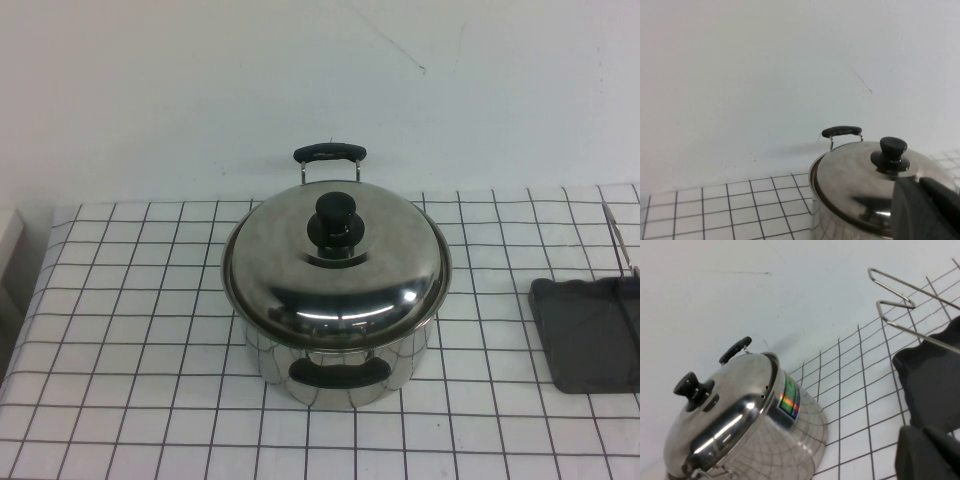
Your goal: Put pot lid on rack
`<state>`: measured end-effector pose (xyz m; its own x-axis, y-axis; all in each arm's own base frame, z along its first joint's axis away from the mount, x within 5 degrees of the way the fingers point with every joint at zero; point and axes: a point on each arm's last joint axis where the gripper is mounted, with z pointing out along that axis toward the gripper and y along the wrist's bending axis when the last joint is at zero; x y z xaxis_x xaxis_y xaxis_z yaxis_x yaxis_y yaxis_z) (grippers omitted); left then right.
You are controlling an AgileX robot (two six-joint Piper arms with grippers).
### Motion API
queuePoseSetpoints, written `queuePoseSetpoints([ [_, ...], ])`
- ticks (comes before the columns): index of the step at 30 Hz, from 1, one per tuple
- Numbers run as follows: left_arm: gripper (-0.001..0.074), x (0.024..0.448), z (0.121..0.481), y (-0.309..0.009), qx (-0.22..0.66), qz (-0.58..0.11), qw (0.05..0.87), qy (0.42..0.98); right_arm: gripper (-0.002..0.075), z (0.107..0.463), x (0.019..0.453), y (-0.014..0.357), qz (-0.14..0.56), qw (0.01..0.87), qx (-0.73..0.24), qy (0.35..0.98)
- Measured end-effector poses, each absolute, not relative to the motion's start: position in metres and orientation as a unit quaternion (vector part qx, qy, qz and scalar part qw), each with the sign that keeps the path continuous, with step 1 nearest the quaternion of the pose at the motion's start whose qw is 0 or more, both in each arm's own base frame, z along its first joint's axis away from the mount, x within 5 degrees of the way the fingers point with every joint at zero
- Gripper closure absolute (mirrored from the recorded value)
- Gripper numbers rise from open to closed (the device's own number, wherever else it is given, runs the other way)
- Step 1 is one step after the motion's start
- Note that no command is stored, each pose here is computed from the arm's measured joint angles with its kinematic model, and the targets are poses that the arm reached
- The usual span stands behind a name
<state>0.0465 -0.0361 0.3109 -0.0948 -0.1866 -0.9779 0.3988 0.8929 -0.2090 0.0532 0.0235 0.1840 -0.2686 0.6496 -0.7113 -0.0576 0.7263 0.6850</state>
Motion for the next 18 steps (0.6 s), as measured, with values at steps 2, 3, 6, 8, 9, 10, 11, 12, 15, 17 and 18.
queuePoseSetpoints([
  [2,0.0737,0.054,0.325,-0.039,0.119,-0.195,0.661,0.715,0.0729,0.184,0.053,0.023,0.299,0.577,0.189,0.736],
  [3,0.0737,0.059,0.332,-0.04,0.139,-0.184,0.657,0.717,0.0729,0.184,0.053,0.023,0.296,0.579,0.186,0.736],
  [6,0.0737,0.075,0.35,-0.044,0.189,-0.167,0.645,0.721,0.0729,0.184,0.053,0.023,0.292,0.581,0.179,0.738],
  [8,0.0737,0.088,0.357,-0.048,0.212,-0.172,0.631,0.727,0.0729,0.184,0.053,0.024,0.29,0.579,0.172,0.742],
  [9,0.0737,0.095,0.361,-0.05,0.229,-0.177,0.622,0.728,0.0729,0.183,0.053,0.025,0.291,0.577,0.169,0.744],
  [10,0.0737,0.102,0.364,-0.053,0.253,-0.181,0.614,0.726,0.0729,0.183,0.053,0.025,0.292,0.574,0.166,0.747],
  [11,0.0737,0.108,0.366,-0.056,0.262,-0.194,0.605,0.726,0.0729,0.182,0.052,0.026,0.293,0.572,0.164,0.749],
  [12,0.0737,0.115,0.365,-0.059,0.278,-0.203,0.593,0.727,0.0729,0.182,0.052,0.027,0.295,0.568,0.161,0.751],
  [15,0.0737,0.137,0.36,-0.065,0.301,-0.239,0.564,0.731,0.0729,0.18,0.051,0.029,0.3,0.557,0.154,0.759],
  [17,0.0737,0.145,0.357,-0.068,0.303,-0.256,0.556,0.731,0.0729,0.18,0.051,0.03,0.302,0.553,0.15,0.762],
  [18,0.0737,0.149,0.355,-0.069,0.303,-0.262,0.552,0.731,0.0729,0.179,0.05,0.03,0.302,0.551,0.149,0.763],
])
